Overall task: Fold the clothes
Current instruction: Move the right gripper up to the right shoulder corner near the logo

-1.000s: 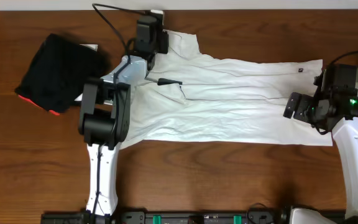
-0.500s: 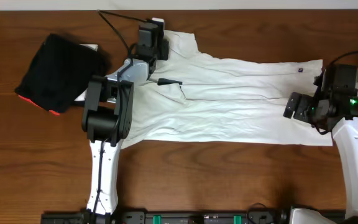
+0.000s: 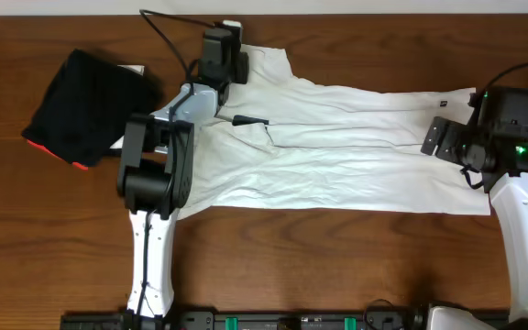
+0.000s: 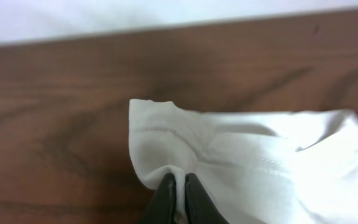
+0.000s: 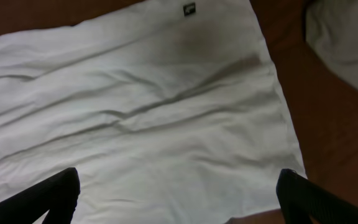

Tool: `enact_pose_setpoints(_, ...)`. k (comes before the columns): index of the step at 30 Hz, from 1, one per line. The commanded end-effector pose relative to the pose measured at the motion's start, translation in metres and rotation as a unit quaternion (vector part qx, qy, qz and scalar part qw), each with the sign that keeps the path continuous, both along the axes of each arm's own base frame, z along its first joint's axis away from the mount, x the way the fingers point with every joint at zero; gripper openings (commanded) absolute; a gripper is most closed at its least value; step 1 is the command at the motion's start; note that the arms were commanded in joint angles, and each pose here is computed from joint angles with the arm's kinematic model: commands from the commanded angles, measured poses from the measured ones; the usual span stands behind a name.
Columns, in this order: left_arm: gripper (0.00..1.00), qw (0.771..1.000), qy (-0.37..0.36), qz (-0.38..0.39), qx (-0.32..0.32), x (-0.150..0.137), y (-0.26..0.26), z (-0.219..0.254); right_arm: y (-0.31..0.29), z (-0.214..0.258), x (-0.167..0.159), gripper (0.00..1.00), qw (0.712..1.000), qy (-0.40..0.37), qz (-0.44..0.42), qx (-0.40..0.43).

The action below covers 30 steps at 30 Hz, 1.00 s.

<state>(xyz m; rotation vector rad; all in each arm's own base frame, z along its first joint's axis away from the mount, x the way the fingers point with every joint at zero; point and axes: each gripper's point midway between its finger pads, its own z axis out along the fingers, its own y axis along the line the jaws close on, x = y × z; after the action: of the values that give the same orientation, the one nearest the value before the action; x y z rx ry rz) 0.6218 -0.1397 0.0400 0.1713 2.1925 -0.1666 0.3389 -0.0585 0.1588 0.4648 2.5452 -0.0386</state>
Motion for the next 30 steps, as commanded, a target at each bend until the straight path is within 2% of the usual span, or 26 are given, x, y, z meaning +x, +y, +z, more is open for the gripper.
enact_pose_setpoints(1, 0.06, 0.999, -0.047, 0.000, -0.010, 0.008, 0.001, 0.057, 0.005, 0.003, 0.009, 0.96, 0.999, -0.013, 0.048, -0.008)
enact_pose_setpoints(2, 0.06, 0.999, -0.051, -0.002, -0.013, 0.008, 0.000, 0.063, 0.008, 0.004, 0.013, 0.85, 0.998, -0.020, 0.067, -0.010)
enact_pose_setpoints(3, 0.06, 0.998, -0.054, -0.003, -0.014, 0.008, 0.000, 0.068, 0.008, 0.004, 0.016, 0.78, 0.997, -0.024, 0.075, -0.011)
enact_pose_setpoints(8, 0.06, 0.998, -0.057, -0.003, -0.015, 0.006, 0.000, 0.079, -0.002, -0.003, 0.044, 0.73, 0.996, -0.050, 0.075, -0.024)
enact_pose_setpoints(14, 0.06, 0.999, -0.034, -0.003, -0.009, 0.000, 0.001, 0.069, -0.035, -0.038, 0.079, 0.79, 0.995, -0.057, 0.071, -0.048)
enact_pose_setpoints(19, 0.06, 1.000, -0.027, -0.003, -0.008, -0.002, 0.002, 0.066, -0.056, -0.063, 0.114, 0.80, 0.989, -0.073, 0.097, -0.088)
enact_pose_setpoints(25, 0.06, 1.000, -0.015, -0.003, -0.005, -0.005, 0.003, 0.061, -0.086, -0.086, 0.143, 0.83, 0.987, -0.054, 0.061, -0.136)
enact_pose_setpoints(30, 0.06, 1.000, -0.007, -0.002, -0.003, -0.007, 0.003, 0.058, -0.093, -0.096, 0.171, 0.85, 0.987, -0.076, 0.064, -0.125)
